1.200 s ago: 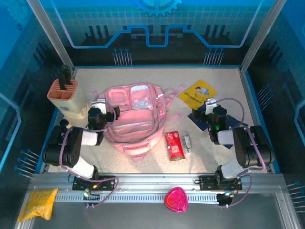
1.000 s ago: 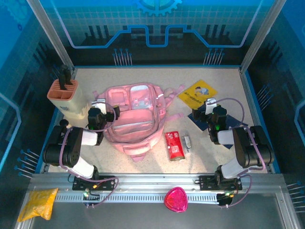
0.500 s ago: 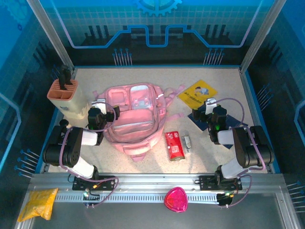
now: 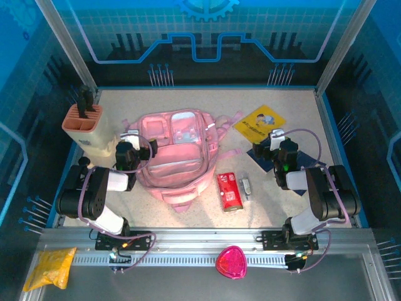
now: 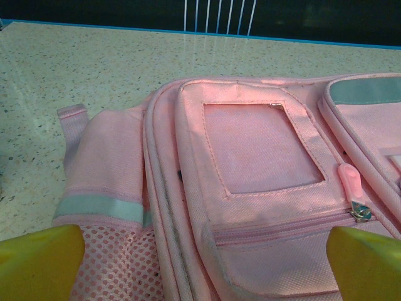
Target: Pack books, pencil case, and school supplies into a backpack
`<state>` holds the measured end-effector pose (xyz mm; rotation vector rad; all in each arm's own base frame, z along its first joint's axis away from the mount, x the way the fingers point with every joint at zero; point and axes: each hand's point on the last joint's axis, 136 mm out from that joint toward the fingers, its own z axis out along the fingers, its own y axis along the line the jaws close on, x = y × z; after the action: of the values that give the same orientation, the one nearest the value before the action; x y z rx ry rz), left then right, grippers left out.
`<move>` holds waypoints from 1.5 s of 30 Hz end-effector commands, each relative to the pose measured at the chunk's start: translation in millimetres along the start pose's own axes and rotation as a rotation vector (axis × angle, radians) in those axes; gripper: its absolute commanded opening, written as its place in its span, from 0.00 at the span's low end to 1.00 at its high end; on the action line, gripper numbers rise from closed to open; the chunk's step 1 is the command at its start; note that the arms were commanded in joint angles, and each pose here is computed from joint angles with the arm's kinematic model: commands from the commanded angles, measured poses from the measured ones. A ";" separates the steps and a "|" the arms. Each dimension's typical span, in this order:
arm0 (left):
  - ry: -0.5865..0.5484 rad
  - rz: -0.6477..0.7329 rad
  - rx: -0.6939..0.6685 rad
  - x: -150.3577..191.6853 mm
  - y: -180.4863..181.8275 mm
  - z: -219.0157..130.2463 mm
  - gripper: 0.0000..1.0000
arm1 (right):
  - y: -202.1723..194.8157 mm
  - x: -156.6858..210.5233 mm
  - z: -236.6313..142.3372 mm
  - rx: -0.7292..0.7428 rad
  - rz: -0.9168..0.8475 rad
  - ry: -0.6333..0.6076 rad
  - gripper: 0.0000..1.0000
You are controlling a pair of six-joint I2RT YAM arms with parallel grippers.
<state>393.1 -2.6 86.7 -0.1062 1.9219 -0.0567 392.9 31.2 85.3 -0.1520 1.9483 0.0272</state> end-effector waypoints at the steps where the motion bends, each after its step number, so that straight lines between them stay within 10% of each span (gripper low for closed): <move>1: -0.025 0.015 0.012 -10.3 -0.2 1.6 0.99 | -3.1 -14.6 -0.5 0.012 -0.004 -0.056 1.00; 12: -0.042 -0.025 0.000 -51.6 -1.5 -29.2 0.99 | -20.4 -54.0 -32.2 0.102 0.039 -0.085 1.00; 26: 0.012 -0.537 0.044 -89.6 -11.4 -69.4 0.99 | -55.3 -53.0 -68.8 0.136 0.739 0.011 1.00; 45: 0.539 -0.743 0.057 13.8 -50.9 -160.7 0.99 | 140.5 -10.2 -49.3 -0.395 0.573 0.595 1.00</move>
<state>275.3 -48.0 155.6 -0.7491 2.1660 -0.6748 347.1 132.5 107.8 0.2784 2.4280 0.7264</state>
